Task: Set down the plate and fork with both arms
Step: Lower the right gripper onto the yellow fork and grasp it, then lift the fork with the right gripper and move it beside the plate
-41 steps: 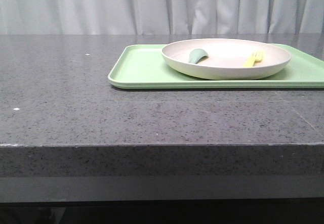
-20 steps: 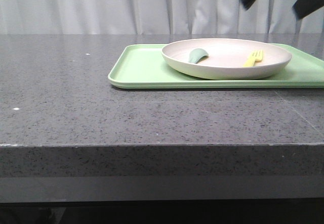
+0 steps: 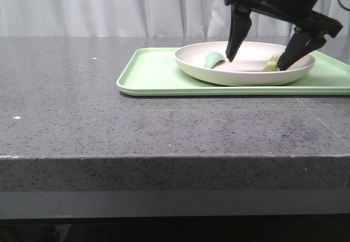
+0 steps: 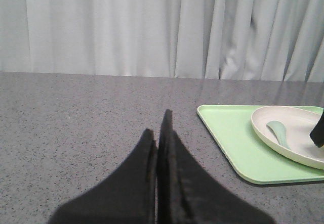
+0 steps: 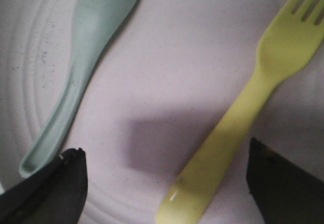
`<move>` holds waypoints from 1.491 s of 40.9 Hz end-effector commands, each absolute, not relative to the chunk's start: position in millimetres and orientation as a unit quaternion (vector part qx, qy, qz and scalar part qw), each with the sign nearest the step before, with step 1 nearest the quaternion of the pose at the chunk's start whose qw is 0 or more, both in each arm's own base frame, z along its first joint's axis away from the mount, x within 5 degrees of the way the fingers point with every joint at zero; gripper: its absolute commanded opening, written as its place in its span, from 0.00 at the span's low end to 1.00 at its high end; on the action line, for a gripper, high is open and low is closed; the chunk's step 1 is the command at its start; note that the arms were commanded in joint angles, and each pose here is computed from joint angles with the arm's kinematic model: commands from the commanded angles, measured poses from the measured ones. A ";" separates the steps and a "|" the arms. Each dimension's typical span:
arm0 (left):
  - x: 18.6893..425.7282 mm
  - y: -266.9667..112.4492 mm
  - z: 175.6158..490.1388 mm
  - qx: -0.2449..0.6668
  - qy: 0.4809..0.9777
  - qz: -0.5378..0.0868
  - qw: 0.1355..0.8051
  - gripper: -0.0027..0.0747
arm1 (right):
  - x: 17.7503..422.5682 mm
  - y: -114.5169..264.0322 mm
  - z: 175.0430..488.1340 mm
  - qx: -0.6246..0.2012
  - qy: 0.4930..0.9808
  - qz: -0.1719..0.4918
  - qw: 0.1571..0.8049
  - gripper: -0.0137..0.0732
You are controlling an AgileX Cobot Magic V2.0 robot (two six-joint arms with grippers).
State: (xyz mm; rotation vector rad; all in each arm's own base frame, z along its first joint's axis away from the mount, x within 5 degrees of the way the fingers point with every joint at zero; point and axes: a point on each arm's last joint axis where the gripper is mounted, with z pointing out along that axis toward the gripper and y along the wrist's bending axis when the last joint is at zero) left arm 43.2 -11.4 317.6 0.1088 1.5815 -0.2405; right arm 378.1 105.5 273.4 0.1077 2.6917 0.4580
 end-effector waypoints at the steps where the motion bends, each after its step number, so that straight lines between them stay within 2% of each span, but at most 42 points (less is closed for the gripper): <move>1: 42.5 -10.6 332.3 0.043 0.674 -0.111 0.729 0.01 | 380.0 105.1 299.5 0.039 0.951 0.175 0.252 0.91; 17: 42.5 -10.6 332.3 0.043 0.674 -0.111 0.729 0.01 | 384.9 105.5 291.1 0.043 0.953 0.173 0.245 0.91; 19: 42.5 -10.6 332.3 0.043 0.674 -0.111 0.729 0.01 | 384.9 105.5 291.1 0.043 0.953 0.173 0.245 0.88; 22: 42.5 -10.6 332.3 0.043 0.674 -0.111 0.729 0.01 | 384.7 105.5 291.0 0.043 0.953 0.173 0.244 0.77; 29: 42.5 -10.6 332.3 0.043 0.674 -0.111 0.729 0.01 | 384.9 105.5 291.1 0.043 0.953 0.173 0.245 0.39; 34: 42.5 -10.6 332.3 0.043 0.674 -0.111 0.729 0.01 | 385.2 105.5 291.3 0.043 0.952 0.173 0.247 0.20; 37: 42.5 -10.6 332.3 0.043 0.674 -0.111 0.729 0.01 | 385.5 105.5 291.4 0.043 0.952 0.173 0.249 0.14; 45: 42.5 -10.6 332.3 0.043 0.674 -0.111 0.729 0.01 | 386.9 105.8 298.5 0.042 0.949 0.176 0.258 0.11; 50: 42.5 -10.6 332.3 0.043 0.674 -0.111 0.729 0.01 | 387.6 98.6 323.7 0.044 0.940 0.181 0.285 0.11; 55: 42.5 -10.6 332.3 0.043 0.674 -0.111 0.729 0.01 | 386.8 76.2 353.6 0.049 0.932 0.168 0.317 0.11; 61: 42.5 -10.6 332.3 0.043 0.674 -0.111 0.729 0.01 | 387.3 43.5 365.0 0.045 0.936 0.114 0.330 0.11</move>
